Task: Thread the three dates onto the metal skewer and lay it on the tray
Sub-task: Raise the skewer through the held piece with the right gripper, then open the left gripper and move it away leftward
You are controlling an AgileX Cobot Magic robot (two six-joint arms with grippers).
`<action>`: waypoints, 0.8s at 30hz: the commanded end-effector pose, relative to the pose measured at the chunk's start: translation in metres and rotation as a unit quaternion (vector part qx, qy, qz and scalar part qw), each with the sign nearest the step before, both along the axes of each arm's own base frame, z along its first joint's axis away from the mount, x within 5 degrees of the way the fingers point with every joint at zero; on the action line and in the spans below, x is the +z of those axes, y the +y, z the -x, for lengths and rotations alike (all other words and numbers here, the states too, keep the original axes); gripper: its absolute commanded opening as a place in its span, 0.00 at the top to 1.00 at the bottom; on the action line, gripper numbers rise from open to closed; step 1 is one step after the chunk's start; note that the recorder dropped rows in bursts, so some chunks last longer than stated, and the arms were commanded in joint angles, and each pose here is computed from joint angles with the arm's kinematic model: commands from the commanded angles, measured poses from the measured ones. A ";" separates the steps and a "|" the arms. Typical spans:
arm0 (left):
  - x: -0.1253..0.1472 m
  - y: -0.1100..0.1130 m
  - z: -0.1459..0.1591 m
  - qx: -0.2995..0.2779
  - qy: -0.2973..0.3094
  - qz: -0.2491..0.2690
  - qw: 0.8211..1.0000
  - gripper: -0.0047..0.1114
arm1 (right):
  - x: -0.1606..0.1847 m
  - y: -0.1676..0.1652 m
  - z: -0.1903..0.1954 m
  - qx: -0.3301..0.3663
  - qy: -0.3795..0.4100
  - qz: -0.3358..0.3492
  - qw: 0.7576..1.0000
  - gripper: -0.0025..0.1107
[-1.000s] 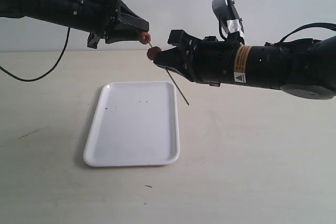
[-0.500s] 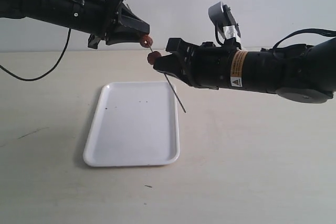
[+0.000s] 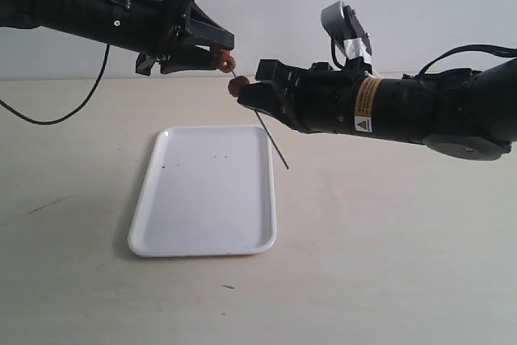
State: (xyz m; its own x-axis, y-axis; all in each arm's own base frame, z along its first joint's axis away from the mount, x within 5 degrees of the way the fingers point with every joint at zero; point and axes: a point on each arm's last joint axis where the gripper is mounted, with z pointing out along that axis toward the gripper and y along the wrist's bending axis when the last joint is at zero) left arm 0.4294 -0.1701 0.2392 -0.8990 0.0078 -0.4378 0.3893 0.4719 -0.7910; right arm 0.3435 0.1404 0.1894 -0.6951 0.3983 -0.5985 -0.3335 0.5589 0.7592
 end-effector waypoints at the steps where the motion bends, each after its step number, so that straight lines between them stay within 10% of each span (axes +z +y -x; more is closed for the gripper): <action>1: 0.003 -0.003 0.002 -0.006 -0.005 0.003 1.000 0.46 | 0.003 0.001 -0.001 0.004 -0.012 -0.002 1.000 0.98; 19: 0.015 0.038 0.001 -0.040 -0.047 0.010 0.998 0.46 | -0.007 -0.004 -0.003 0.000 -0.027 0.086 0.996 0.98; 24: 0.015 0.069 -0.002 -0.030 -0.049 0.013 0.998 0.71 | -0.006 -0.003 -0.002 0.006 -0.030 0.085 0.996 0.98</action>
State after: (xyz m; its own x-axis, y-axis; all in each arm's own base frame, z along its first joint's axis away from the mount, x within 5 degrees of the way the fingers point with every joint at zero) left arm 0.4334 -0.1134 0.2489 -0.8564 0.0559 -0.5132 0.4843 0.4315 -0.7611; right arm 0.3451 0.1356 0.1815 -0.6689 0.3051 -0.6778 -0.3529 0.6722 0.6509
